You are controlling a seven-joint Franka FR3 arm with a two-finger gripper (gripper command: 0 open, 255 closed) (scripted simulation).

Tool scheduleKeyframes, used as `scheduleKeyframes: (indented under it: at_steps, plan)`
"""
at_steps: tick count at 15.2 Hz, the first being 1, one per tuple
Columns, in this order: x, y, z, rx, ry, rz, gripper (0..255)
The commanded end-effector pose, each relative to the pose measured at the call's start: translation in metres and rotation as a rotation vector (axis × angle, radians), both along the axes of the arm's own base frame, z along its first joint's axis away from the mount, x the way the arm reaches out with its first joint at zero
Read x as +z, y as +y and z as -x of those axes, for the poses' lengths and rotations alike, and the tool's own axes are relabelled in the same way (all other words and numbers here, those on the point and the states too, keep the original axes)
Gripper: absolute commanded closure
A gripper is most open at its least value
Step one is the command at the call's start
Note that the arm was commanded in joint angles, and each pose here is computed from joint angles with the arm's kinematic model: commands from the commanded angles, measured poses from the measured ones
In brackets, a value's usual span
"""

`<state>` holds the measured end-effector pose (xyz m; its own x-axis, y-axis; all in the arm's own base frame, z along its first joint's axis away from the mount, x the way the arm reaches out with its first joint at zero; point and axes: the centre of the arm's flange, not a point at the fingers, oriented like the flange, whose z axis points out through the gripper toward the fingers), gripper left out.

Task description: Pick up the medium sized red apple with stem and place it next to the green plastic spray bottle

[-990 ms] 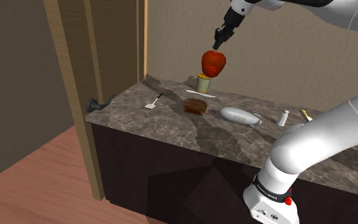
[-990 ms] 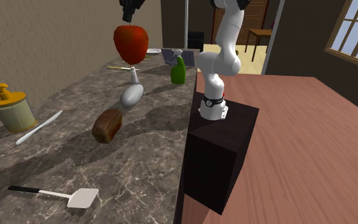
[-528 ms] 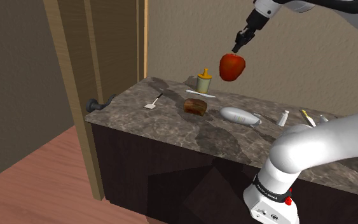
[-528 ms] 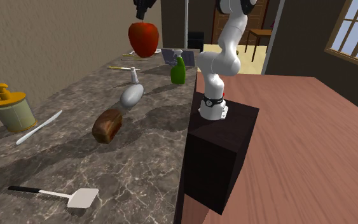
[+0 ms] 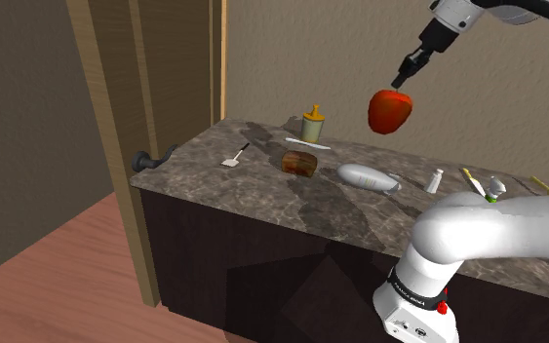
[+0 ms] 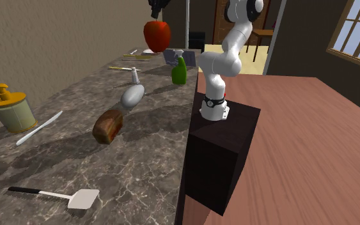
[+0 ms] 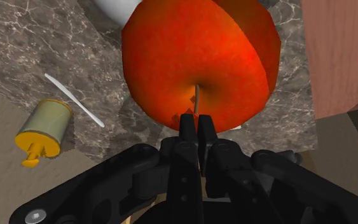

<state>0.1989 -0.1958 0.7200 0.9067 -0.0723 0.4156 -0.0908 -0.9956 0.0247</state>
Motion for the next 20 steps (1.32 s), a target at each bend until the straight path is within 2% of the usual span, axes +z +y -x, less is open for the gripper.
scheduleKeyframes:
  at_steps: [1, 7, 8, 9, 12, 13, 20]
  plan:
    - [0.001, -0.006, 0.026, 0.000, 0.000, 0.000, 255]
    - [0.001, -0.025, 0.102, 0.000, 0.000, 0.000, 255]
    - [0.000, -0.023, 0.088, 0.000, -0.001, 0.001, 255]
    - [0.000, -0.023, 0.088, 0.000, -0.001, 0.001, 0]
    - [-0.025, -0.017, 0.118, 0.101, 0.008, 0.074, 0]
    - [-0.027, -0.017, 0.121, 0.110, 0.008, 0.081, 0]
    - [-0.063, -0.020, 0.105, 0.110, 0.008, 0.081, 0]
